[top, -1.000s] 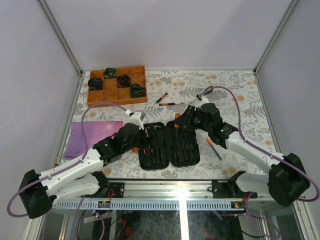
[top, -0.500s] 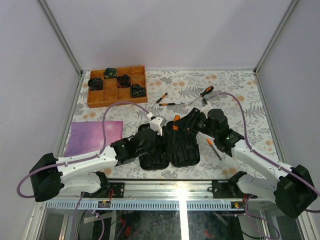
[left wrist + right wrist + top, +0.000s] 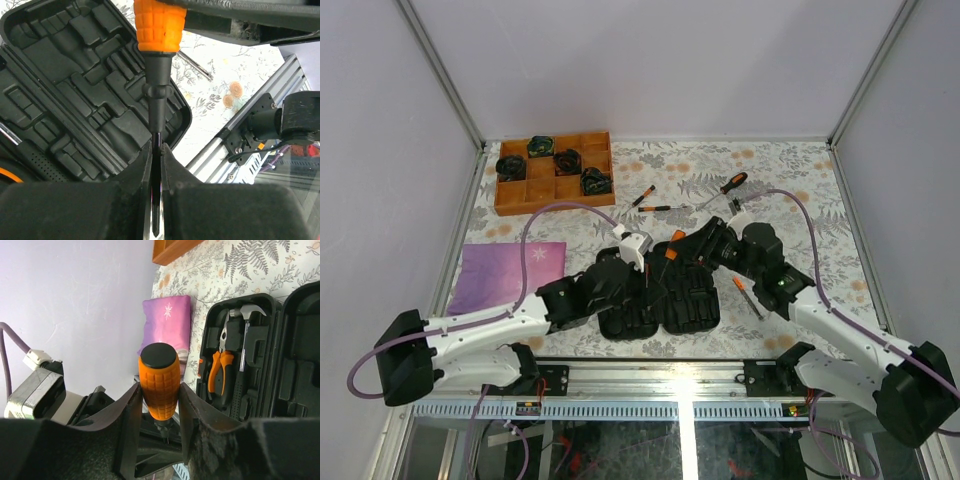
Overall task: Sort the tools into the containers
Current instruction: Pick up the screwdriver from the center of the board.
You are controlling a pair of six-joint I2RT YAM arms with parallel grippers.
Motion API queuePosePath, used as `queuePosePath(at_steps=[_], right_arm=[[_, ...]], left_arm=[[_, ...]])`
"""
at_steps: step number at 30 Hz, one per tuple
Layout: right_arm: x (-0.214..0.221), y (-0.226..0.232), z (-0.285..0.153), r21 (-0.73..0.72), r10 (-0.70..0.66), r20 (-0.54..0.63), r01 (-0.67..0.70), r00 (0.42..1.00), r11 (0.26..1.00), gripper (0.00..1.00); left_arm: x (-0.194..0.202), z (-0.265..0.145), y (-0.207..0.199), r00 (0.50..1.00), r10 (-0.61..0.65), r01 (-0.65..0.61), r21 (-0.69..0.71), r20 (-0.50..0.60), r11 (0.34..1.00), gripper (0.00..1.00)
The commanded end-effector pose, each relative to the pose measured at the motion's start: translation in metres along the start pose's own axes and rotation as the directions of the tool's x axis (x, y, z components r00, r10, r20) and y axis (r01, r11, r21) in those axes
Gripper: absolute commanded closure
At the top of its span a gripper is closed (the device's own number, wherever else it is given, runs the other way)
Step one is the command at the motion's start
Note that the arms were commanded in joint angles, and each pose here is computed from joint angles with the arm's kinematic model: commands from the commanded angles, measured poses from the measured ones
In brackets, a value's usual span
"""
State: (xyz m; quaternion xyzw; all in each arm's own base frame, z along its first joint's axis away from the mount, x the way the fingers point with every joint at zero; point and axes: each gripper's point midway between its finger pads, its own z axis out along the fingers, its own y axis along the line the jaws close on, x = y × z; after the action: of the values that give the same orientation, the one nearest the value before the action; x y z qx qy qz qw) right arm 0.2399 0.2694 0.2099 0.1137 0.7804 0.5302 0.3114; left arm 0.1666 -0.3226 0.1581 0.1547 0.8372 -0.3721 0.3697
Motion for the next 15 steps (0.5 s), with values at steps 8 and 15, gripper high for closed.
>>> queuePosePath(at_steps=[8,15], right_arm=[[-0.032,0.041,-0.043,0.017,-0.449,0.097,0.449,0.888,0.893,0.30],[-0.051,0.048,-0.070,0.086,-0.637,0.157,0.633,0.754,0.770,0.25]], left_arm=[[-0.035,-0.039,-0.002,0.995,0.040,-0.036,-0.046,0.088,0.998,1.00],[-0.063,-0.063,0.004,0.983,0.133,-0.116,-0.136,0.126,0.984,0.99]])
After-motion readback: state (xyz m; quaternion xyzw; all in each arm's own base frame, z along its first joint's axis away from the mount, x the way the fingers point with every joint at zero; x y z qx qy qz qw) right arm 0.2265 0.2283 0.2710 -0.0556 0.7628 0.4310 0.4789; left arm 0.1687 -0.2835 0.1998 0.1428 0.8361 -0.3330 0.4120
